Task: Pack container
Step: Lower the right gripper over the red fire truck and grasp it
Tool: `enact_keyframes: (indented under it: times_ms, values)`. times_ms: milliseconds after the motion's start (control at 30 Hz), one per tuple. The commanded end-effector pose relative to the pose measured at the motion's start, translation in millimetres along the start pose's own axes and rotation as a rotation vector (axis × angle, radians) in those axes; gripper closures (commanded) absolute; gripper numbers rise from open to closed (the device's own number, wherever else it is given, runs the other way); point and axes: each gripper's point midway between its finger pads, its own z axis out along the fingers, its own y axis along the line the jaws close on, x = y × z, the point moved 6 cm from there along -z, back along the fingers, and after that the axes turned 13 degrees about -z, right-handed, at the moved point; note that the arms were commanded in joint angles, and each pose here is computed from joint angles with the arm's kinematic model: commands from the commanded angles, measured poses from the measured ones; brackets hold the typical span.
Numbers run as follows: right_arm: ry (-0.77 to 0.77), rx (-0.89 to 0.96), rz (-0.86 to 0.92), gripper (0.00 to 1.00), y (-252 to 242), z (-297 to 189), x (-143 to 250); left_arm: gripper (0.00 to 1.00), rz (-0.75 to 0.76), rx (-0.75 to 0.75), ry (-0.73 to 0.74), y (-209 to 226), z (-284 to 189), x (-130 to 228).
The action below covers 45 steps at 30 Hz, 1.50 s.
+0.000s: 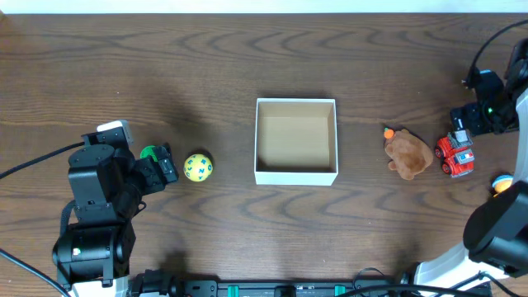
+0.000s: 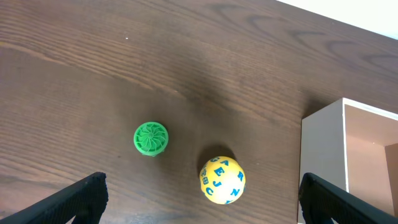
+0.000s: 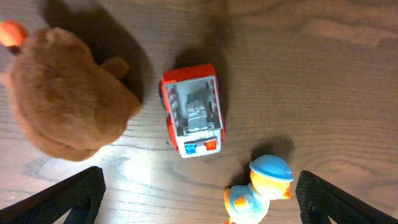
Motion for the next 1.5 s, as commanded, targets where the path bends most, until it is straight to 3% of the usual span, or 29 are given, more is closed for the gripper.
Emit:
enact_keyframes:
  times_ms: [0,433,900,1167,1367,1467]
  values:
    - [-0.008,-0.023,0.021,0.01,-3,10,-2,0.02,0.011,0.005,-0.023,-3,-5,-6]
    - [0.015,-0.043,0.021,0.01,16,89,12,0.02,0.011,0.006,-0.025,-3,-4,-7]
    - [-0.044,-0.045,0.048,0.01,26,120,14,0.02,0.011,0.006,-0.025,-3,-4,-7]
    - [-0.051,-0.038,0.081,0.20,24,120,13,0.02,0.011,0.006,-0.025,-3,-4,-7]
    - [-0.052,-0.038,0.094,0.25,24,120,13,0.02,0.011,0.006,-0.025,-3,-4,-7]
    - [-0.052,-0.038,0.096,0.33,24,120,13,0.02,0.011,0.006,-0.025,-3,-4,-7]
